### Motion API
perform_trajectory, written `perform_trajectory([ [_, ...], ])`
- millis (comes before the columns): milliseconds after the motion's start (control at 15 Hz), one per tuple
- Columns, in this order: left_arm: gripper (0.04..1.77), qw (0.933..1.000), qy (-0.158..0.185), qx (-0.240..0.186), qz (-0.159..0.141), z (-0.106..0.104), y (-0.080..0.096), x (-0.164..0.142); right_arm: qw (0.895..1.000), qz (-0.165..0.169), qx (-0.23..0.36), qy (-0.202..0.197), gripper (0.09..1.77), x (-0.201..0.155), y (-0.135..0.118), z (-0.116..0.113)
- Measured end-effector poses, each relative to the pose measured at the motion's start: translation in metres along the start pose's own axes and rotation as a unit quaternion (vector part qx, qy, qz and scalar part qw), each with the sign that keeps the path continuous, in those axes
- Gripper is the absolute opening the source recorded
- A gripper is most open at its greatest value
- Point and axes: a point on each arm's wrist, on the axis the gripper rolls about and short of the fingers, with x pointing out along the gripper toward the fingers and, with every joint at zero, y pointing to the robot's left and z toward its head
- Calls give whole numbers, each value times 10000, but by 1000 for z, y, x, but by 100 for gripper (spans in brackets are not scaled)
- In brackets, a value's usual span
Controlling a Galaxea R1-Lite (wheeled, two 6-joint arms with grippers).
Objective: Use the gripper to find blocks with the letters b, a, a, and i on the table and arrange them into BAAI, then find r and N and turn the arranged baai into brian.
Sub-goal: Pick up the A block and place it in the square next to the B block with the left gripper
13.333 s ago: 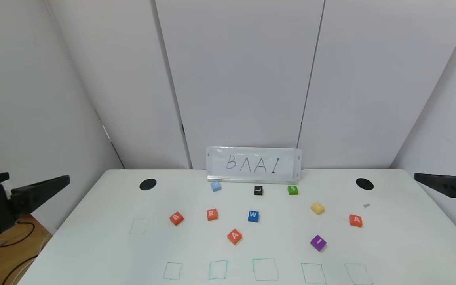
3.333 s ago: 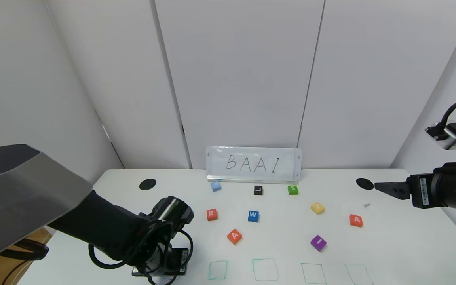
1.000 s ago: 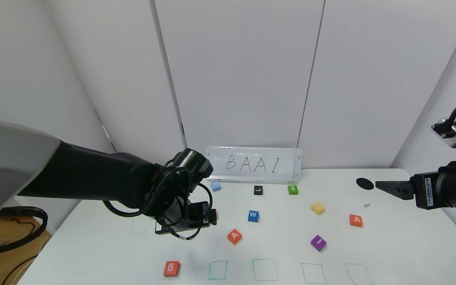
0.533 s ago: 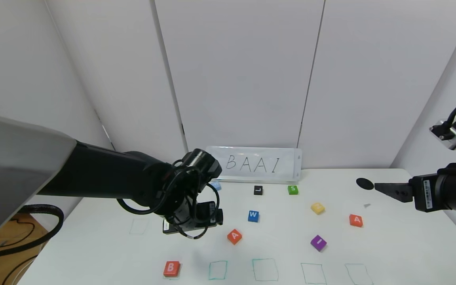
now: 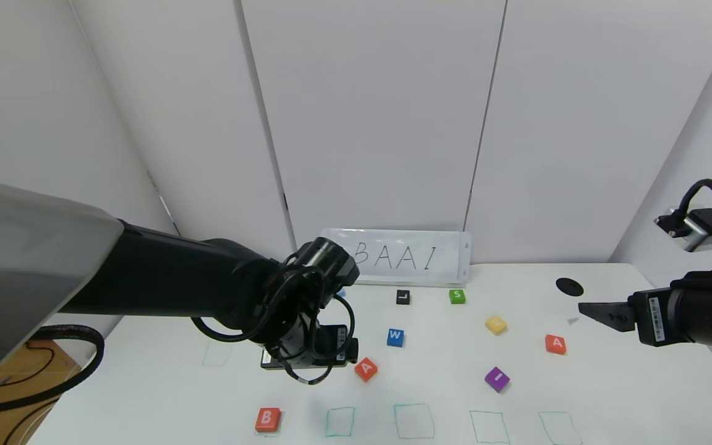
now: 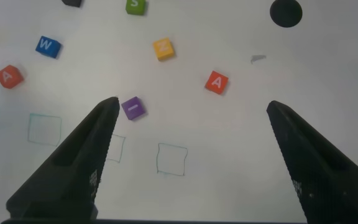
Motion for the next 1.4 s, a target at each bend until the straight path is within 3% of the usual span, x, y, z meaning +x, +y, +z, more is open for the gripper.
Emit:
perform_trajectory([
  [467,172,9991,-103,415,-40,3,5,-10,9999,-104,22,-121,171,-2,-6,6],
  [667,172,9962,-203,824,-172,7,3,-16,9993,-168,-9,-325,171,-10,-10,14],
  [933,172,9859,-348,1607,-309,15,8,-26,9989,-106,-146,-422,171,-14,-7,17],
  [1200,172,9666,-320,2480,-562,19,10,-24,9990,-78,-284,-330,171,-10,-4,15],
  [1400,172,9634,-304,2590,-620,22,2,-17,9991,-21,-329,-277,171,-9,0,14],
])
